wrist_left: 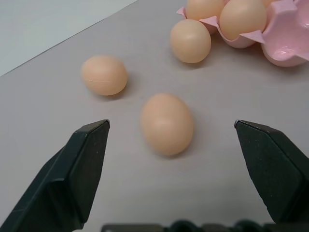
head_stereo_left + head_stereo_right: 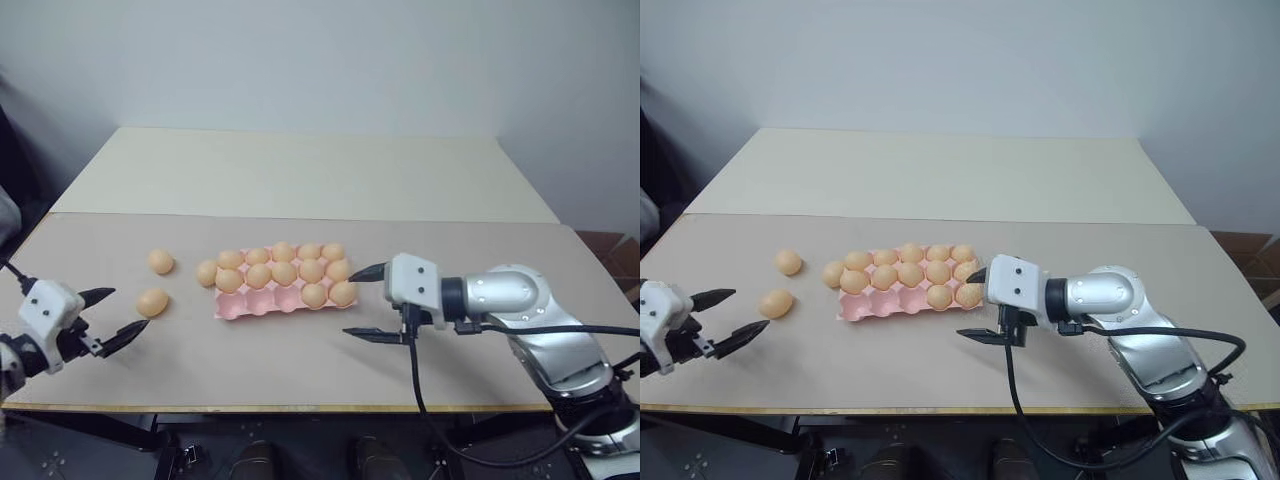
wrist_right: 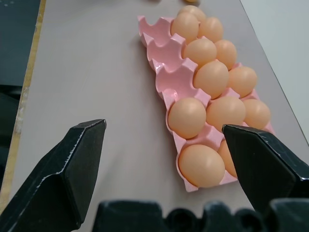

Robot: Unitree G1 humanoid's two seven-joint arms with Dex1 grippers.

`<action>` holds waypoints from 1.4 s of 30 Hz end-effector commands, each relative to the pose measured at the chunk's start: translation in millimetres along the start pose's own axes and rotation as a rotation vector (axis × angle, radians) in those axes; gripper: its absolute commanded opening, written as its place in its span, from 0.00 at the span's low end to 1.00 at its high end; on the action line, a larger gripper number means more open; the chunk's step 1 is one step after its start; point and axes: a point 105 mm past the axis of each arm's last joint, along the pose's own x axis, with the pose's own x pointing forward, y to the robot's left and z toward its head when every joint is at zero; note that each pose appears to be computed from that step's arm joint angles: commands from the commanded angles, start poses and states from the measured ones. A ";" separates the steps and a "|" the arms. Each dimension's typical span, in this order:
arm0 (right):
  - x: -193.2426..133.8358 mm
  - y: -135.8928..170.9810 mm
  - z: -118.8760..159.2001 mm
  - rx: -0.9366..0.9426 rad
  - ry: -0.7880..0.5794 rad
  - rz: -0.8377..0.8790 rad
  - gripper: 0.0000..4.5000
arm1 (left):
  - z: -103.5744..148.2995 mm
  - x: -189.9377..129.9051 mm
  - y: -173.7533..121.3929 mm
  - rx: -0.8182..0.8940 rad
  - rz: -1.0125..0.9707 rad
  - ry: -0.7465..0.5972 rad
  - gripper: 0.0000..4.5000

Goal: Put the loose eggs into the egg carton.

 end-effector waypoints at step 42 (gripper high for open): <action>-26.0 -5.0 4.6 0.002 0.046 -0.186 1.00 | 107.6 80.3 -75.9 0.065 -0.595 -0.386 0.40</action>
